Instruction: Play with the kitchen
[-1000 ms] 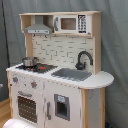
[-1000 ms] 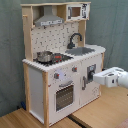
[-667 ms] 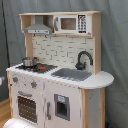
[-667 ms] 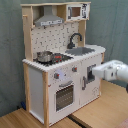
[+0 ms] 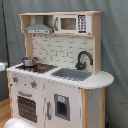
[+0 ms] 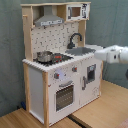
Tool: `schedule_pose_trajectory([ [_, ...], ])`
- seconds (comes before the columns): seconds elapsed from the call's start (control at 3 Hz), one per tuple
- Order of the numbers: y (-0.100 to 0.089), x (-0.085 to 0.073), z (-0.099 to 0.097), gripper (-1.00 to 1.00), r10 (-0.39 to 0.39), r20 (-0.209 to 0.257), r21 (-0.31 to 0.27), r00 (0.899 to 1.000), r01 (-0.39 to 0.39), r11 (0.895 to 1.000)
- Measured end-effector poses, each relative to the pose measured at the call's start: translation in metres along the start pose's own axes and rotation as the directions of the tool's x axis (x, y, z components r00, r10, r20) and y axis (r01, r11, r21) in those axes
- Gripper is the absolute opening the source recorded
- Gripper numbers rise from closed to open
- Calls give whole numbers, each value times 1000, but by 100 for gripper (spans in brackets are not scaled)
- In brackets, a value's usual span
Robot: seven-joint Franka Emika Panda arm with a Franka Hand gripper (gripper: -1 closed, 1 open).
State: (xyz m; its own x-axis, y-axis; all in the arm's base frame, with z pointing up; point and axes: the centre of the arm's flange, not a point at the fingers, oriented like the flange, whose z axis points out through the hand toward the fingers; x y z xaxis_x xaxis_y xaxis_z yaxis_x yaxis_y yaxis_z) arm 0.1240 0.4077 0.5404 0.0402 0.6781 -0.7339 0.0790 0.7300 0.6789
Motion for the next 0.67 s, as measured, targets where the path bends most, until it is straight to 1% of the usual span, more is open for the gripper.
schedule_pose_trajectory([
  [0.33,13,-25,12,100,7,-26,-10,1000,-7,1000],
  [0.67,23,-62,24,100,60,9,-38,998,-60,997],
])
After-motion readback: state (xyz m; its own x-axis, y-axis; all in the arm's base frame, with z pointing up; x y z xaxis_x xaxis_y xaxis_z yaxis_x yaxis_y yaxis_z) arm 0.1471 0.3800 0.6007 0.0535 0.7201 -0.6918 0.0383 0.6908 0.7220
